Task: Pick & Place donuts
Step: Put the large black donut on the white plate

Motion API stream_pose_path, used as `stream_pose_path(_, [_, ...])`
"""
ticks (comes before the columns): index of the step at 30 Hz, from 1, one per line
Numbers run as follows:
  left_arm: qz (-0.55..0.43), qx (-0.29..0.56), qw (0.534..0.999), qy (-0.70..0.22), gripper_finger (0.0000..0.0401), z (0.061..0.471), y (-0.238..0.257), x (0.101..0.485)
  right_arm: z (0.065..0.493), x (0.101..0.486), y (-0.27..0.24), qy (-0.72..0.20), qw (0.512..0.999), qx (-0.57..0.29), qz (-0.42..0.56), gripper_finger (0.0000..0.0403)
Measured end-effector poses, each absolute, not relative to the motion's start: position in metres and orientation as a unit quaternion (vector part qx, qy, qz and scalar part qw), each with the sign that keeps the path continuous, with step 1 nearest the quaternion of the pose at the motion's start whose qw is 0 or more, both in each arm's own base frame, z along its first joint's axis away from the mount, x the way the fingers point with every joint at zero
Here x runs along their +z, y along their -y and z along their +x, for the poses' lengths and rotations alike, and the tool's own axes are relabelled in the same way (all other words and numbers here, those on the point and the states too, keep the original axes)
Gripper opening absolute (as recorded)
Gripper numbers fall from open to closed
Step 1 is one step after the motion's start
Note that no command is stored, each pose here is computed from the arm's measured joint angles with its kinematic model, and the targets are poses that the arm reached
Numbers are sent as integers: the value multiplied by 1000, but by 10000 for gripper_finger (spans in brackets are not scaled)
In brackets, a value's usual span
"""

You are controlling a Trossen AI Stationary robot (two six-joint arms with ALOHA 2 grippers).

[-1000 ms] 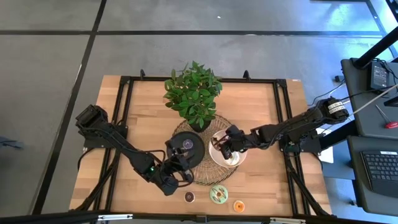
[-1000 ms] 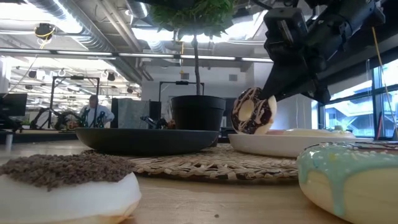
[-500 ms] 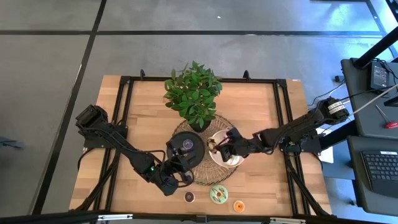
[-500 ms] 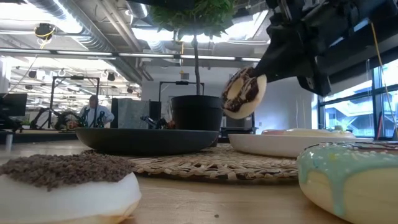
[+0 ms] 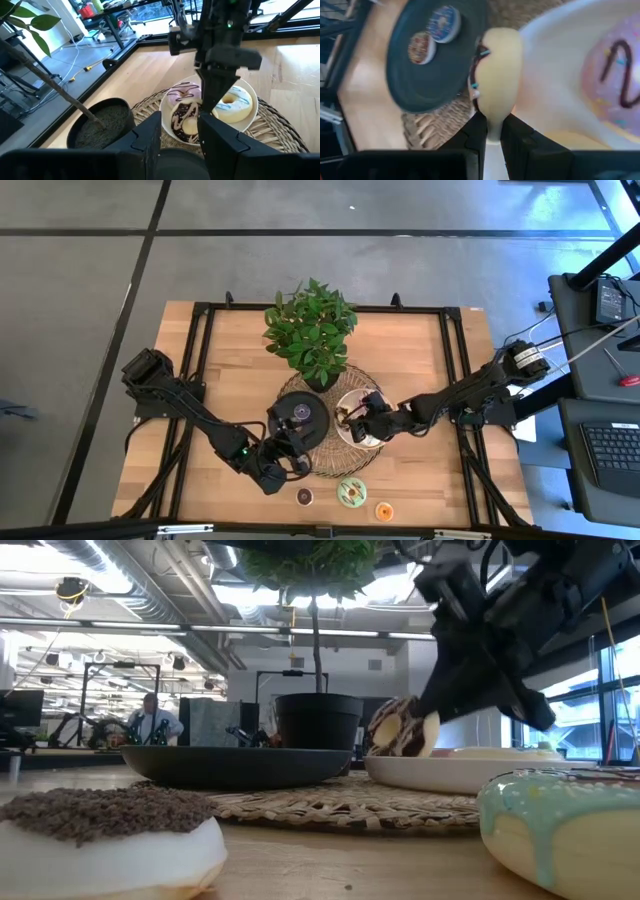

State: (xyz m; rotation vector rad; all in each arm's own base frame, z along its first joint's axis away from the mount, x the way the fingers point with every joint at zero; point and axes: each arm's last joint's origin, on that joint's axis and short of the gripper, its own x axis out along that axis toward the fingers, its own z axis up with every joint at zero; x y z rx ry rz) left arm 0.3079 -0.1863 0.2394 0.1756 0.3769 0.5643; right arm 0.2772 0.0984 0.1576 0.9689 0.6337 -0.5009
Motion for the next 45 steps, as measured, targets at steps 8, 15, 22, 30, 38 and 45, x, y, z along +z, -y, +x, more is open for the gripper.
stream_pose_path(8, [86, 276, 939, -185, 120, 308, 186, 239, 278, 153, -99, -308, 808, -233, 445, 53])
stream_pose_path(15, [86, 276, 939, -185, 122, 308, 186, 239, 278, 152, -100, -338, 831, -197, 396, 53])
stream_pose_path(22, [86, 276, 939, -185, 119, 308, 186, 239, 278, 152, -100, -341, 834, -193, 388, 53])
stream_pose_path(30, [79, 257, 943, -195, 122, 308, 187, 239, 278, 153, -100, -339, 836, -191, 388, 53])
stream_pose_path(38, [79, 256, 943, -196, 119, 308, 188, 239, 278, 152, -100, -338, 831, -194, 396, 54])
stream_pose_path(45, [79, 256, 943, -196, 123, 308, 188, 239, 278, 152, -100, -341, 835, -191, 387, 91])
